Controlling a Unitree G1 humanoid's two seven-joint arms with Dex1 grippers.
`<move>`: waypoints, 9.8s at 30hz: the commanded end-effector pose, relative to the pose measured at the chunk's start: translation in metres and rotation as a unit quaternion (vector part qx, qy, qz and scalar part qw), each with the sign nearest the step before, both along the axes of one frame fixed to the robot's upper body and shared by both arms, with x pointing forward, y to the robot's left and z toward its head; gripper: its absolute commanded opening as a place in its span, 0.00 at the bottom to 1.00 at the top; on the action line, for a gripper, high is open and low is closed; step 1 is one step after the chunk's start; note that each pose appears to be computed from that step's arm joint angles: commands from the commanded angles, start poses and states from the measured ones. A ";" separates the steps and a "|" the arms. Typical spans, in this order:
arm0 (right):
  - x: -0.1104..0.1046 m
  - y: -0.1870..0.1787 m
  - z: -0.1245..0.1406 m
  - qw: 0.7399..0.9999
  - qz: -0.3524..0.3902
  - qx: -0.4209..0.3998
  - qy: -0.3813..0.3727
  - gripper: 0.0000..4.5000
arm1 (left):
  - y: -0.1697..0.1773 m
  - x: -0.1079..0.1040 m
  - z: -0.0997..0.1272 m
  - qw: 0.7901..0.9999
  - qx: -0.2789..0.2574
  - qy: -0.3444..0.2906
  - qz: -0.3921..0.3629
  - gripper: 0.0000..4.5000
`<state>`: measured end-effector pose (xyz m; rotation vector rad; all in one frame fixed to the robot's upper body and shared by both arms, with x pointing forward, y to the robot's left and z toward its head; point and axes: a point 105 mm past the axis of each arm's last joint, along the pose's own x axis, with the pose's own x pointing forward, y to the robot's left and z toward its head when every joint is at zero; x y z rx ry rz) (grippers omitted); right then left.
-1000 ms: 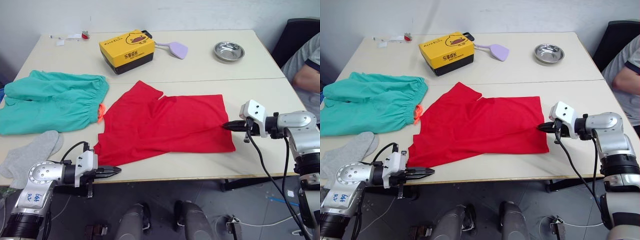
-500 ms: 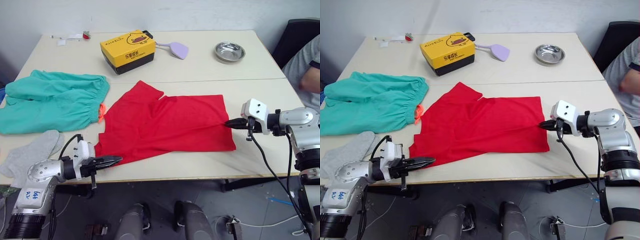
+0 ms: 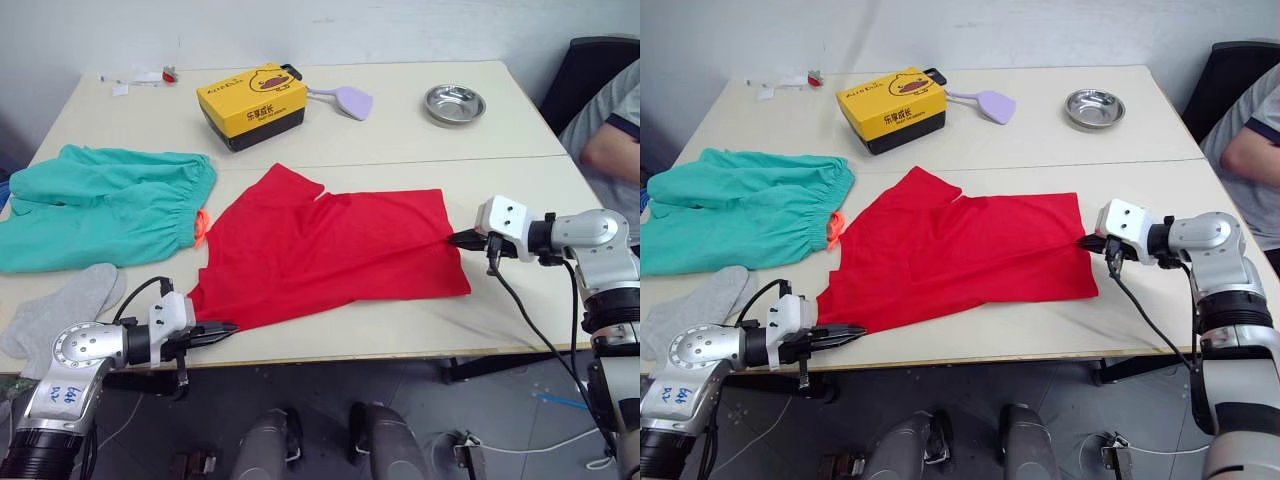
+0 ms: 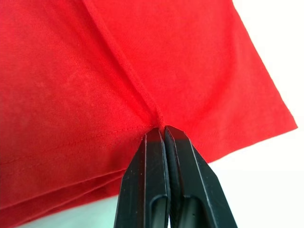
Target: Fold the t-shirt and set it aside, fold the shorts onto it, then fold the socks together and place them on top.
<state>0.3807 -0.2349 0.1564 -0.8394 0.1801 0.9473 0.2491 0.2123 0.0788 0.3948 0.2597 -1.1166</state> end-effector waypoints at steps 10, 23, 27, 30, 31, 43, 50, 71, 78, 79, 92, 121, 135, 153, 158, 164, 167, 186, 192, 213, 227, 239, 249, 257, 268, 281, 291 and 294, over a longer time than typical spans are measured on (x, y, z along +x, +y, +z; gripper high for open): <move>0.011 0.008 0.012 0.998 -0.018 0.056 -0.024 0.05 | 0.005 -0.014 -0.023 0.998 0.023 0.050 -0.001 0.00; -0.035 0.010 0.051 0.966 0.029 0.253 -0.040 0.69 | -0.014 0.002 0.051 0.983 -0.177 -0.029 0.028 0.00; -0.068 0.066 0.014 0.960 0.071 0.269 0.030 0.41 | -0.027 0.014 0.051 0.982 -0.175 -0.047 0.048 0.00; -0.078 0.090 -0.003 0.958 0.067 0.275 0.041 0.18 | -0.036 0.019 0.042 0.985 -0.156 -0.051 0.052 0.00; -0.079 0.098 -0.012 0.961 0.064 0.267 0.040 0.11 | -0.040 0.021 0.037 0.986 -0.149 -0.051 0.054 0.00; -0.049 0.027 -0.040 0.982 -0.081 0.167 -0.019 0.01 | -0.030 0.028 0.003 0.988 -0.085 -0.034 0.125 0.00; -0.052 -0.040 -0.021 0.970 -0.151 0.183 -0.050 0.01 | 0.002 0.017 0.020 0.986 -0.108 -0.048 0.121 0.00; -0.074 -0.004 -0.050 0.998 0.029 0.044 0.019 0.68 | 0.025 0.004 0.015 0.990 0.101 -0.097 0.013 0.64; -0.059 -0.015 -0.050 1.000 0.000 0.024 0.004 0.34 | 0.028 0.005 0.008 0.989 0.127 -0.079 -0.002 0.50; -0.059 -0.015 -0.050 1.000 0.002 0.021 0.005 0.26 | 0.028 0.005 0.007 0.989 0.128 -0.077 -0.002 0.43; -0.122 -0.014 -0.065 0.990 0.048 0.018 0.129 0.00 | 0.048 -0.011 0.010 0.990 0.133 -0.038 -0.031 0.01; -0.130 -0.037 0.013 0.962 -0.030 0.226 0.147 1.00 | 0.047 -0.001 0.085 0.998 -0.036 0.038 0.036 0.87; -0.011 -0.051 0.007 0.955 -0.173 0.209 0.120 1.00 | -0.013 0.172 0.094 0.984 -0.058 0.005 0.165 1.00; 0.014 -0.043 -0.009 0.936 -0.228 0.205 0.172 0.87 | -0.016 0.190 0.076 0.973 -0.039 0.041 0.224 1.00; 0.014 -0.045 -0.012 0.935 -0.234 0.201 0.178 0.49 | -0.022 0.189 0.070 0.974 -0.032 0.054 0.216 0.87; 0.015 -0.046 -0.008 0.936 -0.232 0.205 0.167 0.03 | -0.021 0.191 0.066 0.973 -0.019 0.047 0.226 0.46; 0.016 -0.047 -0.004 0.939 -0.230 0.207 0.152 0.00 | -0.022 0.192 0.068 0.973 -0.036 0.037 0.224 0.25; -0.012 -0.061 0.025 0.949 -0.181 0.233 0.109 0.00 | -0.001 0.173 0.100 0.982 -0.110 -0.025 0.153 0.01; -0.026 -0.067 0.018 0.951 -0.176 0.231 0.105 0.00 | 0.005 0.165 0.106 0.983 -0.120 -0.051 0.133 0.01; -0.063 -0.049 -0.010 0.961 -0.105 0.229 0.115 0.28 | 0.014 0.145 0.079 0.992 -0.065 0.002 0.111 0.28; -0.074 -0.038 0.020 0.960 -0.065 0.264 0.072 0.99 | -0.033 0.186 0.091 0.971 -0.111 0.091 0.191 0.93; -0.083 -0.030 0.019 0.959 -0.066 0.270 0.064 1.00 | -0.067 0.200 0.073 0.971 -0.073 0.073 0.216 0.84; -0.085 -0.028 0.015 0.959 -0.072 0.266 0.059 1.00 | -0.063 0.201 0.078 0.969 -0.124 0.037 0.211 0.13; -0.082 -0.025 0.013 0.960 -0.065 0.266 0.052 1.00 | -0.049 0.190 0.112 0.970 -0.193 -0.050 0.139 0.01; -0.075 -0.024 0.016 0.967 -0.048 0.246 0.038 1.00 | -0.026 0.141 0.095 0.986 -0.130 -0.102 -0.018 0.01; -0.075 -0.032 0.006 0.973 -0.053 0.222 0.042 1.00 | -0.026 0.099 0.068 0.973 -0.027 -0.178 -0.144 0.01; -0.082 -0.037 0.001 0.975 -0.053 0.211 0.046 1.00 | -0.005 0.074 0.054 0.969 0.019 -0.186 -0.161 0.01; -0.083 -0.038 0.001 0.975 -0.054 0.208 0.048 1.00 | -0.001 0.070 0.055 0.967 0.025 -0.193 -0.162 0.01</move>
